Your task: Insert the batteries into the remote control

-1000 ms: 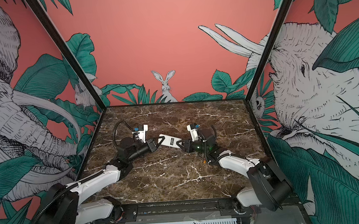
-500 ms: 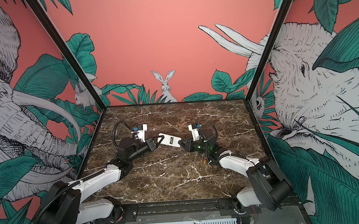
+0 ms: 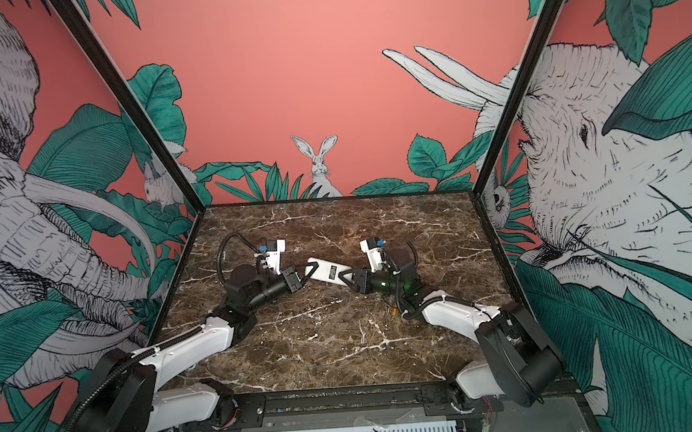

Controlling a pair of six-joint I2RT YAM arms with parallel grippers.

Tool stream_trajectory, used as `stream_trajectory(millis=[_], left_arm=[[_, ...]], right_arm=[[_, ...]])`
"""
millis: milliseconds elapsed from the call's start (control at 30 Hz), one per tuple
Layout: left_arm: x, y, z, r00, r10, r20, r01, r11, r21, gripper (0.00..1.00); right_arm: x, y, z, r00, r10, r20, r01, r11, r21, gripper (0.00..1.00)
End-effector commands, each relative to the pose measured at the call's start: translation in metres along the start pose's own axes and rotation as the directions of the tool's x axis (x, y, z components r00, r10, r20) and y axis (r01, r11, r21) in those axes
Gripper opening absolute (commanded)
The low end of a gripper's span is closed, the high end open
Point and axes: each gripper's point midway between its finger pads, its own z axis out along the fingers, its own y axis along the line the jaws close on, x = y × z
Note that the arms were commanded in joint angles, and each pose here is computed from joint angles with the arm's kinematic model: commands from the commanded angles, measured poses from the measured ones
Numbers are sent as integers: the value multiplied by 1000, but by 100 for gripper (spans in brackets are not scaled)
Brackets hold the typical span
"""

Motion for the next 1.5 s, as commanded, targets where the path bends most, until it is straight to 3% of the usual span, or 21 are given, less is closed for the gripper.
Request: stream_trajectory(millis=[0,300,733,1133,1367,1467], left_arm=[[-4,-29,-2,1000,27,-1,-27,994,102,0],[-3,-33,0,1000,14,-11,-12,991,134,0],[-6,-21,-4,1000,27,7,-28,999,40,0],[-13,-11,-6,999,4,33,-4,1000,-4,0],[-17,11,-14,997,-21,75,27,996,-83,0],[-10,25,-17,999,-11,45,18,989,-150,0]], right_arm=[[-10,21,-3,997,-63,41,66,996,-65,36],[-14,31,-6,995,-79,54,84,992,-99,26],[-13,32,-10,994,-89,60,95,991,-97,17],[-12,25,-14,995,-88,54,91,994,-61,1],[-14,23,-18,994,-84,63,88,995,-53,0],[-11,15,-19,995,-85,49,86,996,-17,0]])
